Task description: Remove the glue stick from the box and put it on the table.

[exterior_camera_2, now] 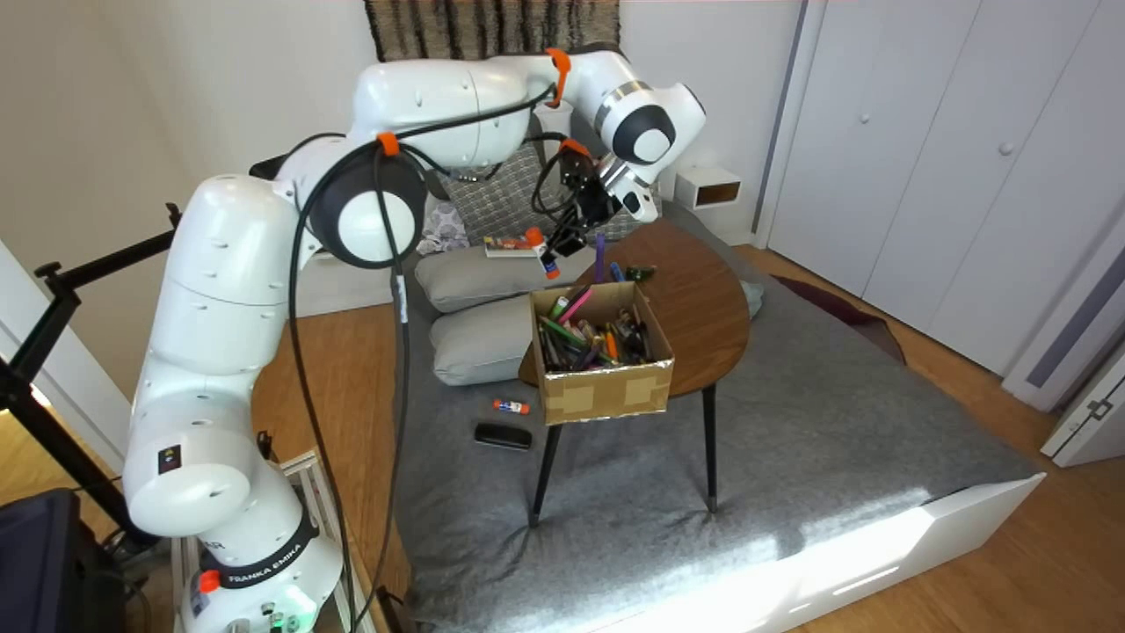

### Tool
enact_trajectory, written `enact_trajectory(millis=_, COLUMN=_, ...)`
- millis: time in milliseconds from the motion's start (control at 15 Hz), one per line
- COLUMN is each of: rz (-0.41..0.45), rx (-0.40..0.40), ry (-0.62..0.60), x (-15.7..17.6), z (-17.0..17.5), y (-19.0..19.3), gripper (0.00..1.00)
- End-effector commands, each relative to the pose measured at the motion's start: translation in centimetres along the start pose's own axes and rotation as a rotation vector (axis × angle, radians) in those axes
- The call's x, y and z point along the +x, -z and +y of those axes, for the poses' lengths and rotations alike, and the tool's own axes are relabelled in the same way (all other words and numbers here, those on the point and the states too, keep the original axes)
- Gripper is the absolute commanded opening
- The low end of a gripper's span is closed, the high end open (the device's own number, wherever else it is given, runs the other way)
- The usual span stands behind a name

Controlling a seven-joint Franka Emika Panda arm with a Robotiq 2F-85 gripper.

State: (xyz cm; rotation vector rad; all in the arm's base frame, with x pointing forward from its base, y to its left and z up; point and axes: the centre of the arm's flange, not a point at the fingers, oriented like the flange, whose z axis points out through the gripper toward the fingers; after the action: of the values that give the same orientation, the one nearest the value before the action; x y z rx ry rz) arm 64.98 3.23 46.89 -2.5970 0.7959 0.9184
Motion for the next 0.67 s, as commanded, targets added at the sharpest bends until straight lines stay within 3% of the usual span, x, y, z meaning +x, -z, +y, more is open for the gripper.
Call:
enact_trajectory(millis=0, rz=-0.071, rx=0.081, ry=-0.059, x=3.2, z=-1.9, y=2.6, gripper=0.08)
enact_trajectory(millis=333, rz=-0.091, rx=0.104, ry=-0.154, x=7.0, z=-1.4, y=2.2, gripper=0.08)
enact_trajectory(millis=600, rz=-0.157, rx=0.136, ry=-0.271, x=8.8, z=-1.4, y=1.0, gripper=0.08)
